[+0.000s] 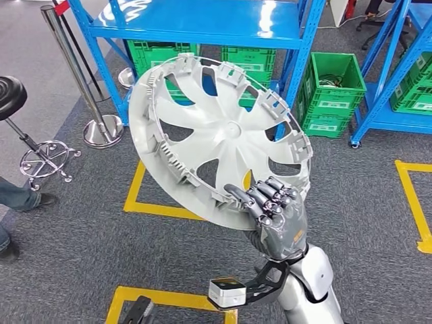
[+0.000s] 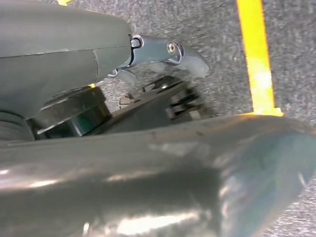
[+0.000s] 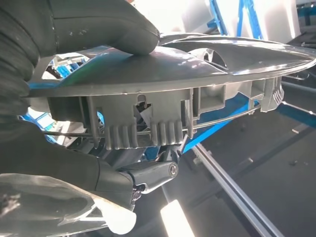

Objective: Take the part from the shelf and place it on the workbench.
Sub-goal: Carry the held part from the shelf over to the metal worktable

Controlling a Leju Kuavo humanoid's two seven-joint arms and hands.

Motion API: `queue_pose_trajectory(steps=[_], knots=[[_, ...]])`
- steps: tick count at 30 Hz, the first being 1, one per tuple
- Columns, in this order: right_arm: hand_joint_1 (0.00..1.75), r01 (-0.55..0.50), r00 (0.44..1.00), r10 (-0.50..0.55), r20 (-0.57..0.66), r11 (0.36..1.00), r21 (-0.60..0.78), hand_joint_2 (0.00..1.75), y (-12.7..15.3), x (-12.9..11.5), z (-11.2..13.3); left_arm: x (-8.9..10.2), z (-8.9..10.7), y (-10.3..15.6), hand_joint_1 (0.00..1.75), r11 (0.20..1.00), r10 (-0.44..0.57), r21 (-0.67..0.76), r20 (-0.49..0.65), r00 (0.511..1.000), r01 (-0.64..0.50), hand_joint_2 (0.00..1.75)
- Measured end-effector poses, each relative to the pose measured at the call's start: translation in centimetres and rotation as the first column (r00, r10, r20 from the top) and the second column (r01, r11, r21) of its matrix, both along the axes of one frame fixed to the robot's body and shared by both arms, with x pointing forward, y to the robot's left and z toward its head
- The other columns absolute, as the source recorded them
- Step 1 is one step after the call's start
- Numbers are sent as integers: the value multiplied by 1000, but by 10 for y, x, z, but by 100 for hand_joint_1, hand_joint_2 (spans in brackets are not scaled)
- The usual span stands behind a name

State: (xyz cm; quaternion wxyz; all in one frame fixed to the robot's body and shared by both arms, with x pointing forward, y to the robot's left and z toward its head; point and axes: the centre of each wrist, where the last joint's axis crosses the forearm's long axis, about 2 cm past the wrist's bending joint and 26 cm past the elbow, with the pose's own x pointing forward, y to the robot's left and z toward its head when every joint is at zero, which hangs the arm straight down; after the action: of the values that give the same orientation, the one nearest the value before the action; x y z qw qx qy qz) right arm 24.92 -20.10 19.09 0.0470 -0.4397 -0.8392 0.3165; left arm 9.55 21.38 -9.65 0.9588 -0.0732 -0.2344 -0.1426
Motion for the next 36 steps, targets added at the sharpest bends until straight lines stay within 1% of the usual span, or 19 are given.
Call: queue_pose_trajectory(steps=[9,36], knots=[[175,-2,1000,2,-1,1000,-2,175,1,0,0,1,0,0,0,1000,0,-3,0,1000,0,0],[175,-3,1000,3,8,1000,-11,175,2,0,1,-5,-1,-1,0,1000,-1,-10,-24,1000,1,0]])
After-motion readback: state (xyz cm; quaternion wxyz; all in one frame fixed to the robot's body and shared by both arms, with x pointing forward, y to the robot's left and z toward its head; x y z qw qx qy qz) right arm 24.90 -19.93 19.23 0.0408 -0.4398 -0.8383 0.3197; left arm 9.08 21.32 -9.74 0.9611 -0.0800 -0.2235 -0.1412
